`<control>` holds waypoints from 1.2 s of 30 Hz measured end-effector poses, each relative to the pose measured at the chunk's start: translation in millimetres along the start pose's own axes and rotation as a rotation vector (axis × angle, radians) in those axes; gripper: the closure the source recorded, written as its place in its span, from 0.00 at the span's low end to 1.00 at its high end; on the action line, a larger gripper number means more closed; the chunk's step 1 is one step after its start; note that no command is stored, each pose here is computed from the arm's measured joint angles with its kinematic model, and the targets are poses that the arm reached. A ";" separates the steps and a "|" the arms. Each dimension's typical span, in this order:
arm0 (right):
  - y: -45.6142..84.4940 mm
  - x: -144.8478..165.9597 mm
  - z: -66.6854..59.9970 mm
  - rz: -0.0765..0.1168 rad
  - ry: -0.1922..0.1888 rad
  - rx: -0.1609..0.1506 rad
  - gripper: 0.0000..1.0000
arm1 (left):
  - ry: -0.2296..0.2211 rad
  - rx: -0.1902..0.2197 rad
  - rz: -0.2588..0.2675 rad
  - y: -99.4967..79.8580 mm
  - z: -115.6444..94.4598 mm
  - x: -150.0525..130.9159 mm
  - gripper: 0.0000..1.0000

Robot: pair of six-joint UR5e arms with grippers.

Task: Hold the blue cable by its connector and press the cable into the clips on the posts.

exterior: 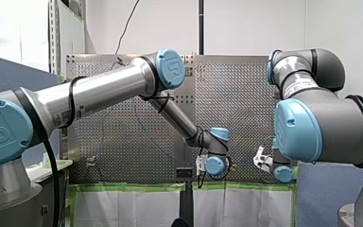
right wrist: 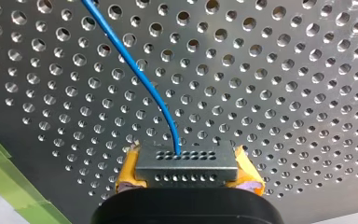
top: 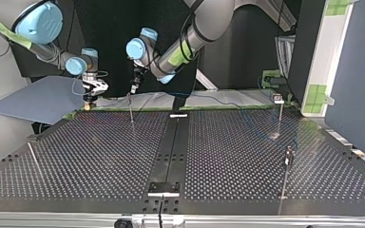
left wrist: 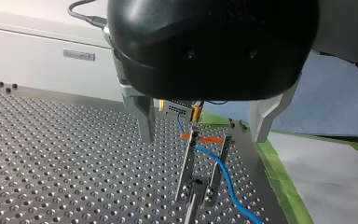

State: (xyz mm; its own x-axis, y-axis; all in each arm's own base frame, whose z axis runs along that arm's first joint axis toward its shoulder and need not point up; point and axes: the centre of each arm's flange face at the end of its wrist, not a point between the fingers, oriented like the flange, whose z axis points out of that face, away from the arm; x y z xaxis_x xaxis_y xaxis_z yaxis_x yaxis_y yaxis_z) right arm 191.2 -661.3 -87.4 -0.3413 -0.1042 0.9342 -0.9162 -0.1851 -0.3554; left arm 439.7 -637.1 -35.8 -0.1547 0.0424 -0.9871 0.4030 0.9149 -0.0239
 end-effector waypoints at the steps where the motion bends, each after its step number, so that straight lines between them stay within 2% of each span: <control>1: 0.1 0.0 0.0 0.000 0.000 0.000 1.00 | 0.001 -0.001 0.000 0.0 -0.2 0.1 0.00; 29: -0.1 -0.3 0.1 0.005 0.001 0.003 1.00 | 0.027 0.002 0.016 -1.5 -4.9 3.1 0.00; 36: 0.0 -0.8 0.1 0.006 0.002 0.003 1.00 | 0.067 -0.011 0.061 -0.6 -14.0 1.5 0.00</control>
State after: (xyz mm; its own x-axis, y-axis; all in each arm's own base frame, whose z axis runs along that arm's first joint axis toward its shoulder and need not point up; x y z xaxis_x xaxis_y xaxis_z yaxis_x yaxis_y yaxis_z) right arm 191.5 -661.3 -88.1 -0.3475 -0.1038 0.9319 -0.9134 -0.1874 -0.3615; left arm 426.6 -631.9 -35.0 -0.1900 0.1249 -0.9738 0.4041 0.9139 0.0384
